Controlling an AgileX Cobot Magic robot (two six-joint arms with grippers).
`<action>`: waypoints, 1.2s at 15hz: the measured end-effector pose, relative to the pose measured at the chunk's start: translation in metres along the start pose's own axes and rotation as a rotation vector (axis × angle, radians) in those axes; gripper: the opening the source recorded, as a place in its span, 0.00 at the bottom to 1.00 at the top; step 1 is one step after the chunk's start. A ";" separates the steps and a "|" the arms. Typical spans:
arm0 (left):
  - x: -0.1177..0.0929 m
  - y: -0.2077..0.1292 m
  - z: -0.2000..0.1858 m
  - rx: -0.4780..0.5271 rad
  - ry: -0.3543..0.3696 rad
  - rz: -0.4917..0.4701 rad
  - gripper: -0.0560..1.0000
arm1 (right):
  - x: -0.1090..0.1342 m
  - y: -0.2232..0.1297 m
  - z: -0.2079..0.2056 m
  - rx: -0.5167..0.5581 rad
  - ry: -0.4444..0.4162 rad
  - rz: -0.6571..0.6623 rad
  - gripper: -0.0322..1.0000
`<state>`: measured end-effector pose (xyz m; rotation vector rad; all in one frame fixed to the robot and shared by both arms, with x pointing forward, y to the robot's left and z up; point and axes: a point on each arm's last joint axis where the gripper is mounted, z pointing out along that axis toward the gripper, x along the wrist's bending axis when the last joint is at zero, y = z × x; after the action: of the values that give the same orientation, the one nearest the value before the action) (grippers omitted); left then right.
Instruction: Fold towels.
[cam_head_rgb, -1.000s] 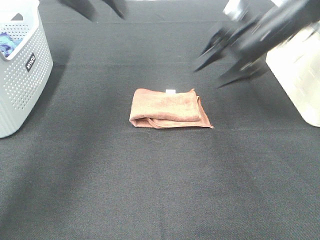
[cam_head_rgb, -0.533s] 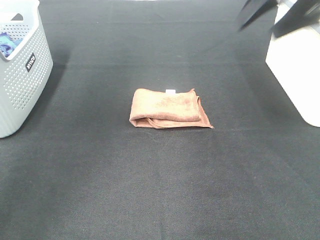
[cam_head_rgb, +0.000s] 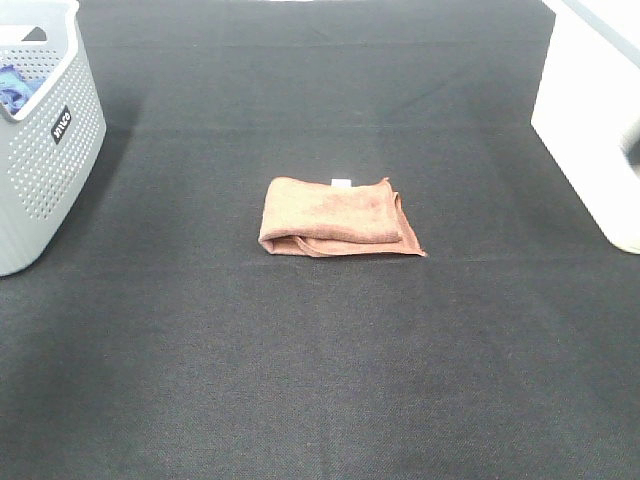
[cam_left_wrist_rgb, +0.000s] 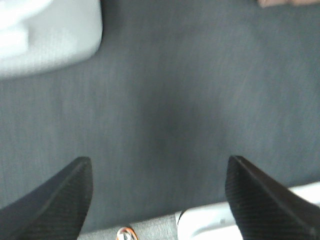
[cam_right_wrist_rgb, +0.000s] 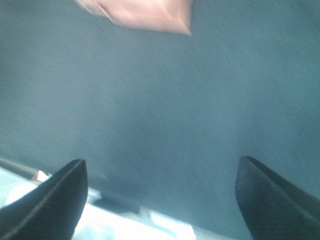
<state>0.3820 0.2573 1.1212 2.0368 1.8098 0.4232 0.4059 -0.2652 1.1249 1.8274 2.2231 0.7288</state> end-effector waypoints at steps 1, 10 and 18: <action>0.000 0.000 0.000 0.000 0.000 0.000 0.72 | 0.000 0.000 0.000 0.000 0.000 0.000 0.77; 0.032 -0.152 -0.012 -0.358 -0.081 0.056 0.72 | 0.001 -0.149 -0.002 -0.229 -0.111 -0.060 0.77; 0.021 -0.149 -0.001 -0.473 -0.153 0.269 0.72 | 0.000 -0.155 -0.001 -0.356 -0.135 -0.080 0.77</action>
<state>0.2528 0.2924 1.0515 1.9111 1.2067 0.6779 0.2702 -0.2855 1.0522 1.5583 1.9233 0.8900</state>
